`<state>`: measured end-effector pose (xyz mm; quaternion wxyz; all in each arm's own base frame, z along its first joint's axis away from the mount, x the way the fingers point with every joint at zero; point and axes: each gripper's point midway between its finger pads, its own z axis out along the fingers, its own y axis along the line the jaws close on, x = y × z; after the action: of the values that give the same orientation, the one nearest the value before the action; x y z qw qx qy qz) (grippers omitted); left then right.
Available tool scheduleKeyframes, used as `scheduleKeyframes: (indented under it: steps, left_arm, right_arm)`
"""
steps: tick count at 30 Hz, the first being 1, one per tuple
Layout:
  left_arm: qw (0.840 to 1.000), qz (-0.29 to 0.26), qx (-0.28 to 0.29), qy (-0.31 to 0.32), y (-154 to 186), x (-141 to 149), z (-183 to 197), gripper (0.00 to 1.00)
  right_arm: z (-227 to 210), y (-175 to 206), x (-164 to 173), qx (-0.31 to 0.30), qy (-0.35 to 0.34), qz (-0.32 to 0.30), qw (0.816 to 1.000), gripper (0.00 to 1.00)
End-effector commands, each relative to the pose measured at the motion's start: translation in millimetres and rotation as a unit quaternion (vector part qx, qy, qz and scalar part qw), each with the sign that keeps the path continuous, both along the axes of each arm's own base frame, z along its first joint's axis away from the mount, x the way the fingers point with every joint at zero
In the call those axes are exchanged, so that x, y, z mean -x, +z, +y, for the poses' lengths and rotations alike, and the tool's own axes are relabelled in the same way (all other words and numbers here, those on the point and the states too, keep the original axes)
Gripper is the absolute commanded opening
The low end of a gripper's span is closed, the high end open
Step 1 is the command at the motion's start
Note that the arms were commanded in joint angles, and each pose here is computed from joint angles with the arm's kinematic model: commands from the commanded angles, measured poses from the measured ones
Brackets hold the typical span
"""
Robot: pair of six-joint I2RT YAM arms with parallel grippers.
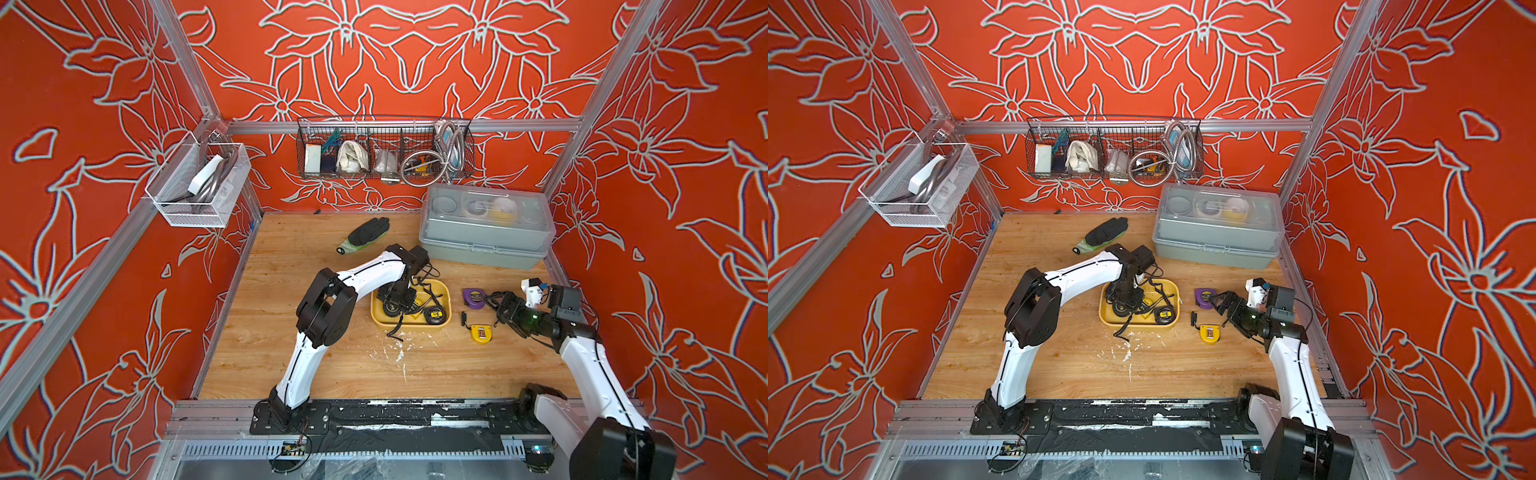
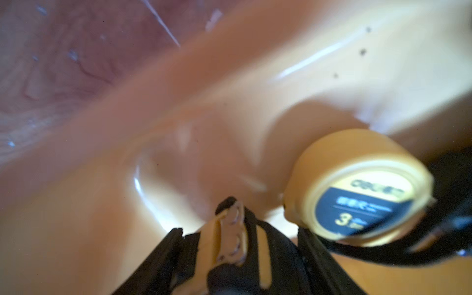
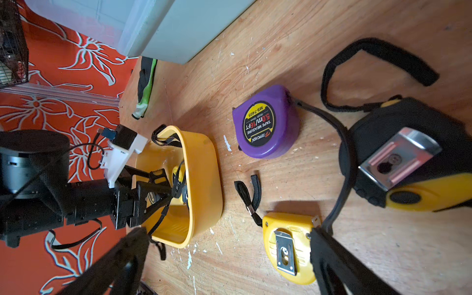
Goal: Take the tape measure out of the storage box
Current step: Pick up the tape measure from the storage box.
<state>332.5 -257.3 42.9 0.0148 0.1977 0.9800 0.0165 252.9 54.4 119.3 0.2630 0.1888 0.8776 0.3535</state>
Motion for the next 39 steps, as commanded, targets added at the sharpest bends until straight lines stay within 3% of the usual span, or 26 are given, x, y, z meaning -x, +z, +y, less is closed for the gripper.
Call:
scheduleKeyframes:
  steps: [1,13,18,23,27,39]
  left_arm:
    - [1.000,0.015,-0.015,0.011,-13.1,0.3,6.8,0.70]
    - [0.998,0.047,-0.018,0.025,-36.9,17.3,14.0,0.82]
    - [0.999,0.045,-0.016,0.024,-35.2,18.8,14.8,0.63]
    - [0.999,0.042,-0.016,0.021,-31.0,18.2,15.1,0.52]
    - [0.999,0.024,-0.002,0.023,-11.4,14.0,12.4,0.47]
    - [0.992,-0.024,0.110,0.056,81.9,1.4,-11.4,0.46]
  right_arm:
    - [5.0,-1.0,3.5,-0.007,0.008,-0.003,1.000,1.00]
    - [13.2,2.7,5.1,-0.011,0.030,-0.018,0.999,1.00]
    - [25.9,5.5,8.0,-0.016,0.061,-0.028,0.998,1.00]
    - [40.2,2.8,11.6,-0.021,0.088,-0.037,0.995,1.00]
    - [55.2,10.5,14.8,-0.038,0.128,-0.065,0.989,1.00]
    - [108.6,24.4,20.3,-0.040,0.206,-0.166,0.964,1.00]
